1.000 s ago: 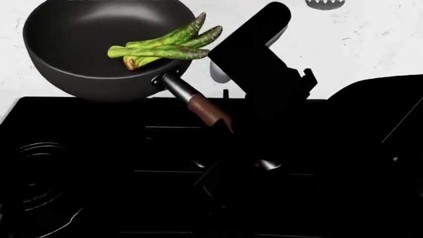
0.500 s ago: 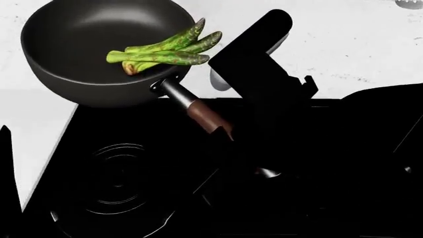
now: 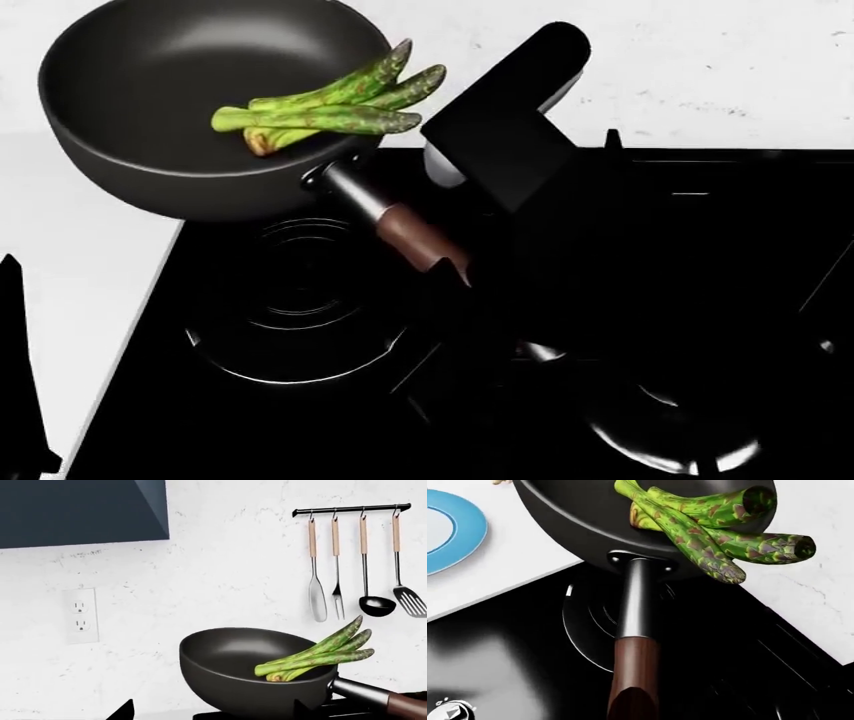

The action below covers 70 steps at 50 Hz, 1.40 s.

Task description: Pick up the pan and dump the vegetables in it onto the plate. Then return the pan to the stove.

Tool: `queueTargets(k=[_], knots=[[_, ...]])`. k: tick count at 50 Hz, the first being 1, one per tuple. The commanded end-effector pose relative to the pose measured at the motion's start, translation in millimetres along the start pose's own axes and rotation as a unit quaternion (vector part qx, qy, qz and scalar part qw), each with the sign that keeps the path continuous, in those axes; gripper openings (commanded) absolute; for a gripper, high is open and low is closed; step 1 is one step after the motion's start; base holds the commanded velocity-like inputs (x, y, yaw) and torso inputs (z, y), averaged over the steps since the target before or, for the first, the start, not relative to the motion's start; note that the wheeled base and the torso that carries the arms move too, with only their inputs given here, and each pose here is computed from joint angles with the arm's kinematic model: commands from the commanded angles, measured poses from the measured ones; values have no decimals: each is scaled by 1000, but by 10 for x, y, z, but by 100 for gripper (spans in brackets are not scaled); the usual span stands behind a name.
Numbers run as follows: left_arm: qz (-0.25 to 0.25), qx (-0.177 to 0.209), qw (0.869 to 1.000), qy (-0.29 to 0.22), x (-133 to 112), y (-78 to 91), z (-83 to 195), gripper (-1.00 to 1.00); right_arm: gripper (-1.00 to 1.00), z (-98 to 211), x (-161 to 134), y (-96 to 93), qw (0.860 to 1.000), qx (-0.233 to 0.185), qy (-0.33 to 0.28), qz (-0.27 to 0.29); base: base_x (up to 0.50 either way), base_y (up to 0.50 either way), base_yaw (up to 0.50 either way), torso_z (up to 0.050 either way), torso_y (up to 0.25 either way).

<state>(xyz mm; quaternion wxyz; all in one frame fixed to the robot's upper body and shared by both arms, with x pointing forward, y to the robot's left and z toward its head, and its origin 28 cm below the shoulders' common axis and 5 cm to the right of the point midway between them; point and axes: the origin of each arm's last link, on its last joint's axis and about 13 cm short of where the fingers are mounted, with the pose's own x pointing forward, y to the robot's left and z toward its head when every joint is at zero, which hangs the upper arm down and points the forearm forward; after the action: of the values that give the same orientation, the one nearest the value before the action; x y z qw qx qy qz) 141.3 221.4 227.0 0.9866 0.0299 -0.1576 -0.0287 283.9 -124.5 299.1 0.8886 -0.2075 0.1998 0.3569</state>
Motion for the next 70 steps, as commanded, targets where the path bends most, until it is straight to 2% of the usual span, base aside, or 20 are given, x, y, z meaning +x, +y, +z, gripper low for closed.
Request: queueTargets(k=[1,18,19,27,40,47,54,62,70], knots=[[-20,-17,999,-18,42,-32,47,100,-100,114,-33,-23,999,-18,-36,-17,3,500,0,0,0],[-20,-16,1000,-18,40,-20,57,100,-100,125,-30,-18,999,-20,-38,-19,3,500,0,1,1],[-21,-16,999,-19,56,-24,65,100,-100,130,-32,-35,999,-10,-39,-21,0,0,0,0,0],[-23,-17,999,-20,62,-34,63,100,-100,131,-32,-37,999,-16,-40,-22,0,0,0,0,1],[-21,-19,999,-18,42,-38,54,100,-100,92,-31,-17,999,-15,-36,-22,2,483,0,0,1],[-20,-20,999,-20,34,-40,63,100,-100,46,-47,10,999,-6,-39,-29,0,54,0,0,1],[-20,-21,999,-19,24,-52,67,100,-100,-43,-38,83,997,-33,-46,-50,0,0,0,0,0],[-20,-24,999,-22,28,-62,86,100,-100,-179,52,196,986,-135,-39,-94,0,0,0,0,1],[-15,-27,999,-31,37,-57,130,100,-100,-225,102,252,986,-131,-47,-95,0,0,0,1,1]])
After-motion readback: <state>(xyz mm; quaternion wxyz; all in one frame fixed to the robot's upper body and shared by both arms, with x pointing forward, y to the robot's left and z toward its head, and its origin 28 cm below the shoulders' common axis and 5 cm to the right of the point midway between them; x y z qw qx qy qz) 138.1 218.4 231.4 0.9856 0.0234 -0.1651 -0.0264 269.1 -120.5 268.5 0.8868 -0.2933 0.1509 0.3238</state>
